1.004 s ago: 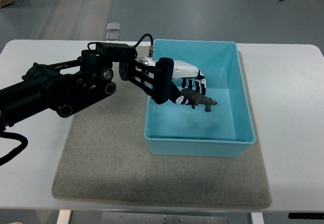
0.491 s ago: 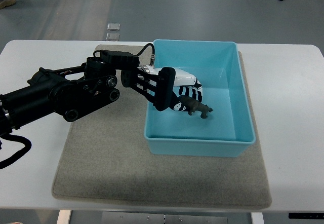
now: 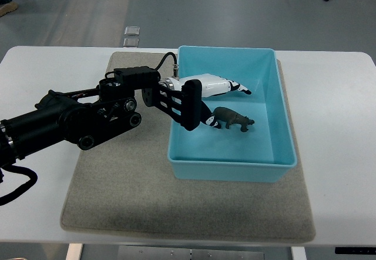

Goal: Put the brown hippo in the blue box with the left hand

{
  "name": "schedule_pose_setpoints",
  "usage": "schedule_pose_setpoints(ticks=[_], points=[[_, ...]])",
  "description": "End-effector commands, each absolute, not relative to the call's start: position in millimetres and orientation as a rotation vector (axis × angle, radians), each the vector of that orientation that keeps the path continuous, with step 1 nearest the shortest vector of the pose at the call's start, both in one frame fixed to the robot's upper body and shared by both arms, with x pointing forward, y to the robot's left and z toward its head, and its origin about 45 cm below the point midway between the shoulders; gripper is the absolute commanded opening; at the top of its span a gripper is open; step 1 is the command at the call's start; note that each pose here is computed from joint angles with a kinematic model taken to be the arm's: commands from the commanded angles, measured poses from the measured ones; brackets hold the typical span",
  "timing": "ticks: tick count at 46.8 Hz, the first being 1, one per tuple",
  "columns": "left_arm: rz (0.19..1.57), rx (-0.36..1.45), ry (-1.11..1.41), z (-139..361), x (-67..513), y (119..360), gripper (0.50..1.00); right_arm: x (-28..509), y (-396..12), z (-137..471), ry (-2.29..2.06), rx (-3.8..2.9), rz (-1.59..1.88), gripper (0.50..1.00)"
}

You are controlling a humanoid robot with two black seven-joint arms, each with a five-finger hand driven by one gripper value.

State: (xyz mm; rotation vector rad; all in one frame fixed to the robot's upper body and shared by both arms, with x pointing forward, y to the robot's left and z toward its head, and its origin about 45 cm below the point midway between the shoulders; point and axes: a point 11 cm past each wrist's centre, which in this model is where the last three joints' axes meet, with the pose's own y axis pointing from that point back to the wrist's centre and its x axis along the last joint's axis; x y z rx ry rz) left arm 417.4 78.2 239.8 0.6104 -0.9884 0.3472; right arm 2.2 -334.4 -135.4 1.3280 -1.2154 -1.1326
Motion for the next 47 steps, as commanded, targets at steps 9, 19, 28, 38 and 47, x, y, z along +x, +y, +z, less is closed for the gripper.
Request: schedule_pose_setpoints(ticks=[9, 19, 28, 38, 47], points=[[0.498, 0.494, -0.885, 273.7, 434.1, 86.1, 0.992, 2.7, -334.4, -135.4, -1.216, 1.329, -1.132, 0.936], [0.677, 0.313, -0.637, 304.7, 450.4, 106.6, 0.994, 2.7, -334.4, -135.4, -1.216, 1.329, -1.132, 0.936], [0.825, 0.191, -0.536, 338.5, 468.4, 143.0, 0.994, 1.8, -334.4, -135.4, -1.215, 1.327, -1.133, 0.936], [1.032, 0.090, -0.408, 348.7, 488.7, 188.2, 0.994, 1.8, -334.4, -135.4, -1.215, 1.327, -1.133, 0.936], [1.162, -0.034, -0.172, 335.8, 498.3, 223.3, 0.990, 1.8, -334.4, -135.4, -1.215, 1.327, -1.133, 0.936]])
